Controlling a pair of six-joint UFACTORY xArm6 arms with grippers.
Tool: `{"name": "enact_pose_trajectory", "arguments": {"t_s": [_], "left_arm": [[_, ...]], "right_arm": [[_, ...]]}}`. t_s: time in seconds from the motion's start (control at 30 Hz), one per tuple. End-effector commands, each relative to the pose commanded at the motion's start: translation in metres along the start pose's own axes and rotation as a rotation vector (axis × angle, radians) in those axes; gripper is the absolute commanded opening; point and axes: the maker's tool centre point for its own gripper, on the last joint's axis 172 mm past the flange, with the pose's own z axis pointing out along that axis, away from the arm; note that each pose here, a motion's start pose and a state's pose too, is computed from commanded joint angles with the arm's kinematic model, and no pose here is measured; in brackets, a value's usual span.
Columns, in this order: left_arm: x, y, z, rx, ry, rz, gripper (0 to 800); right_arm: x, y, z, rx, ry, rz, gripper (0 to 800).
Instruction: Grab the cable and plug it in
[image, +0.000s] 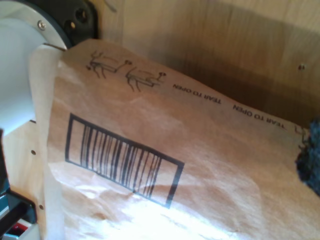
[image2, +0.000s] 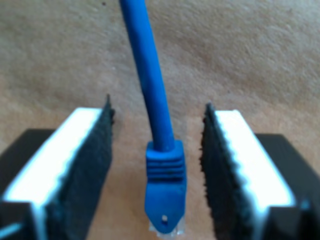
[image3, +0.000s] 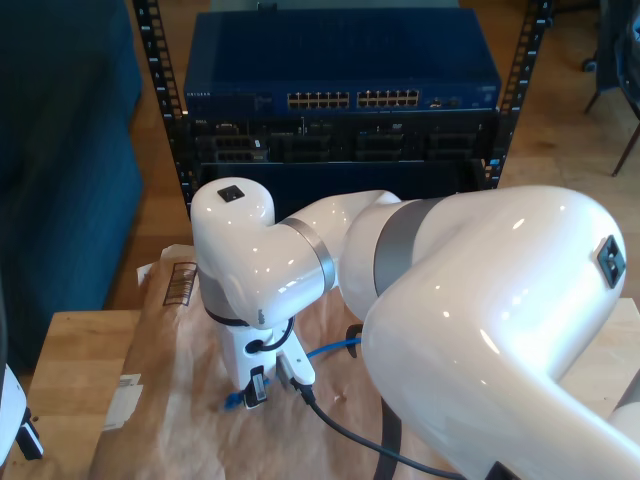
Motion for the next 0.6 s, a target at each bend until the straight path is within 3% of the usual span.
{"name": "enact_pose_trajectory", "arguments": {"t_s": [0.1,0.3,0.37,0.5,0.6], "left_arm": [[0.0,0.0,0.0,0.0,0.0,0.0,800],[0.0,0.0,-0.001,-0.001,0.0,0.0,800],[0.0,0.0,0.0,0.0,0.0,0.0,800],[0.0,0.0,0.0,0.001,0.0,-0.001,800],[-0.005,0.002,-0.003,-0.007,-0.018,0.0,800]], "right_arm": [[0.002,0.002,0.002,-0.005,0.002,0.002,241],[0.001,-0.003,0.0,0.015,0.0,-0.003,52],[0.002,-0.006,-0.001,0.032,0.014,-0.019,23],[0.008,-0.003,-0.001,0.028,0.019,-0.009,7],[0.015,-0.008,-0.02,0.058,0.005,0.008,4]]}}
